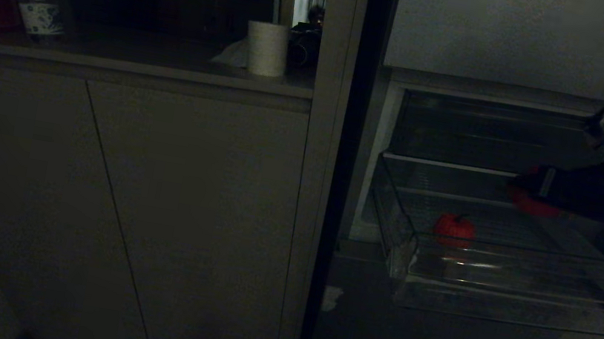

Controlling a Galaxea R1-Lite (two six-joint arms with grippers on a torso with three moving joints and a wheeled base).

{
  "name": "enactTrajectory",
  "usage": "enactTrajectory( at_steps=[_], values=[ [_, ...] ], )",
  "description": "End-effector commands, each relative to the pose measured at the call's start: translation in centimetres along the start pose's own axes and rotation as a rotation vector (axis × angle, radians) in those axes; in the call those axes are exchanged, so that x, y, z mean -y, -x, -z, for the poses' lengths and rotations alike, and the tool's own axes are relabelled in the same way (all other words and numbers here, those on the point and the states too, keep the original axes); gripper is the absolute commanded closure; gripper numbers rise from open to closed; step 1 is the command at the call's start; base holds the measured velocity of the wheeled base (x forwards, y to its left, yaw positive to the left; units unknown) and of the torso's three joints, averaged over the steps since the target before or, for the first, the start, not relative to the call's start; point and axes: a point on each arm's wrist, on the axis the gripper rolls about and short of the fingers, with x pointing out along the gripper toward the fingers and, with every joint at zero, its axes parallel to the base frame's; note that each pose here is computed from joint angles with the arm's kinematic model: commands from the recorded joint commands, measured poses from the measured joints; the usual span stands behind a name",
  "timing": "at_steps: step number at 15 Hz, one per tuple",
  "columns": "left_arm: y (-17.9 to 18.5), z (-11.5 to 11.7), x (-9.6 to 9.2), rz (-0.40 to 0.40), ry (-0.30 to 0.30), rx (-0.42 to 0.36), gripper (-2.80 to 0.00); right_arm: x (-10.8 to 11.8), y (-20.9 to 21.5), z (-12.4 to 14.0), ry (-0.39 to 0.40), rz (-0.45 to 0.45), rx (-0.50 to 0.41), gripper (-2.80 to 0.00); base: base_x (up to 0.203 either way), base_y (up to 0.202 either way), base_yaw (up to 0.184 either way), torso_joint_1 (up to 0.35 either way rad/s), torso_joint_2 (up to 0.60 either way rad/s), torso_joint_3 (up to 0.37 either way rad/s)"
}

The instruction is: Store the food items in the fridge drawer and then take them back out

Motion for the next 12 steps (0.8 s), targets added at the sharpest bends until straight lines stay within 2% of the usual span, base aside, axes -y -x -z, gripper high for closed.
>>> enactTrajectory(
  at_steps=[1,6,7,12],
  values=[
    [0.0,0.0,0.0,-0.001,0.001,-0.001,0.0,0.6,-5.5,2.0,-0.004,0.039,-0.056,0.0,0.0,0.0,0.0,0.0,0.0,0.0],
    [0.0,0.0,0.0,-0.001,0.0,-0.001,0.0,2.1,-8.1,2.9,-0.055,0.121,-0.071,0.0,0.0,0.0,0.0,0.0,0.0,0.0],
    [0.0,0.0,0.0,-0.001,0.001,-0.001,0.0,2.2,-8.1,3.0,-0.056,0.123,-0.076,-2.8,0.0,0.0,0.0,0.0,0.0,0.0],
    [0.0,0.0,0.0,-0.001,0.0,-0.001,0.0,2.4,-7.9,2.7,-0.062,0.127,-0.061,-2.8,0.0,0.0,0.0,0.0,0.0,0.0]
  ],
)
